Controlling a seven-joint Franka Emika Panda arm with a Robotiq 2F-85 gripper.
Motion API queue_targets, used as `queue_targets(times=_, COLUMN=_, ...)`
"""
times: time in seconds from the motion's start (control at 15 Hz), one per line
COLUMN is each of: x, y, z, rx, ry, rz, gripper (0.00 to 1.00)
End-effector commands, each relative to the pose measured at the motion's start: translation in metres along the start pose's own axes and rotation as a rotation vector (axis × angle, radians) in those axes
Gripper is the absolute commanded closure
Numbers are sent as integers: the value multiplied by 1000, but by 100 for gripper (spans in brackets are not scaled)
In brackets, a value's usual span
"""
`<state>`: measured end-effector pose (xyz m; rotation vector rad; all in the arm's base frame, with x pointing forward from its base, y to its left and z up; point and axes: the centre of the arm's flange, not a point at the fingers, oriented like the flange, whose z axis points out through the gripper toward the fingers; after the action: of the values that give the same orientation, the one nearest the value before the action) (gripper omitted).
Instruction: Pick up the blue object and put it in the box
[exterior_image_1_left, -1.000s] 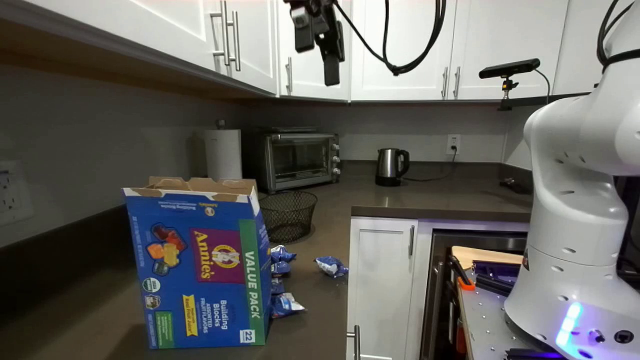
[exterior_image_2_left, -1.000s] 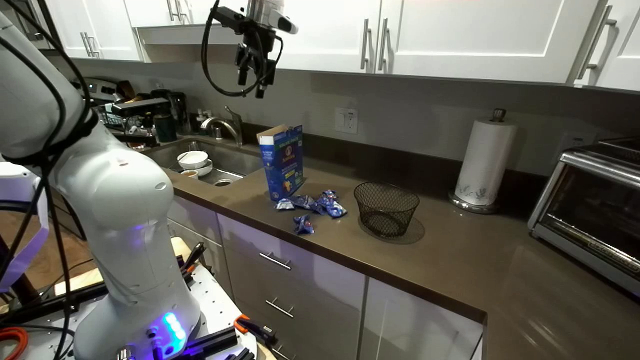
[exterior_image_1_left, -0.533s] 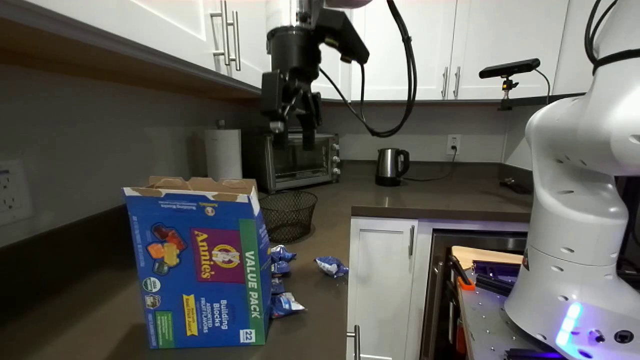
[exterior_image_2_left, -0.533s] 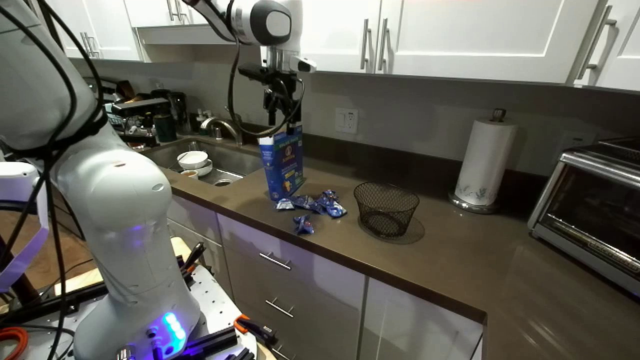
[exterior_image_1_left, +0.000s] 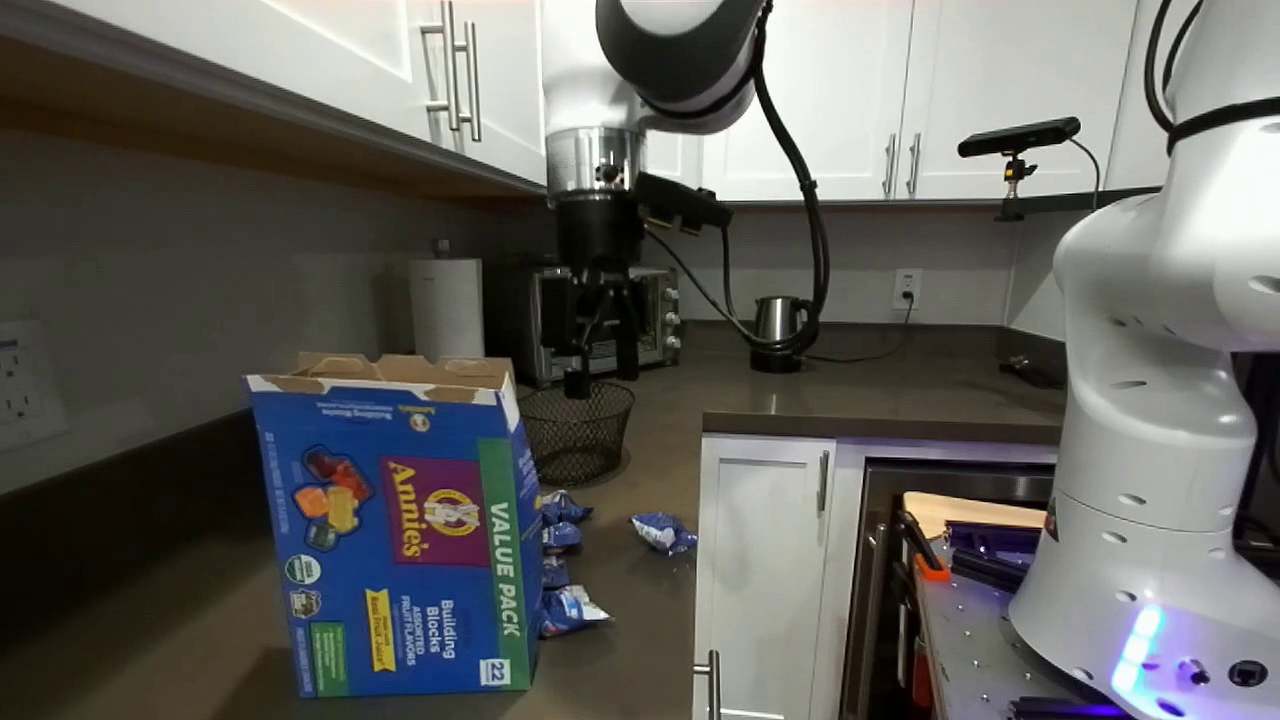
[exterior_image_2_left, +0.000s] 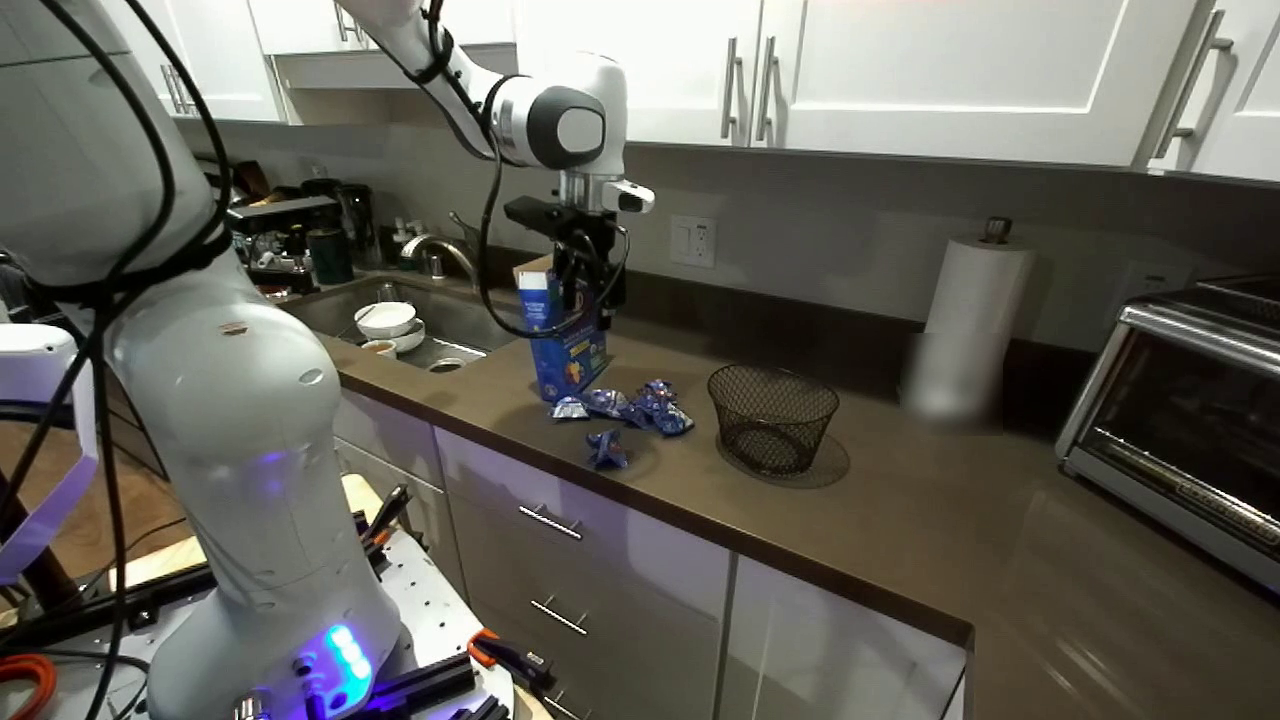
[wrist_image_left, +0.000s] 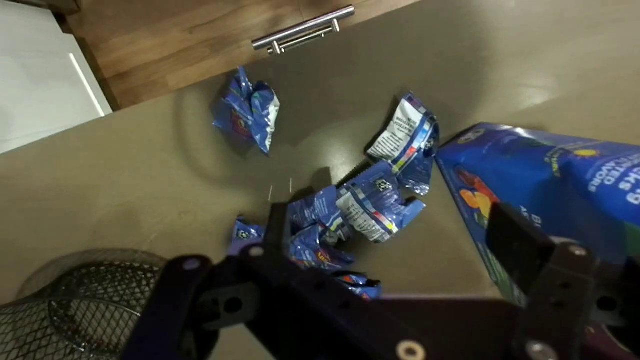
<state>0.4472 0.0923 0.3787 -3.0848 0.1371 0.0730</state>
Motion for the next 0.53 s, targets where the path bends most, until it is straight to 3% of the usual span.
queue_targets(times=0.0, x=0, y=4, z=3, rx=0, ry=-6, rz=8, gripper=0)
queue_targets(times=0.47, x=2, y=22, z=46, rx=-52, ry=-5, rz=43, gripper=0)
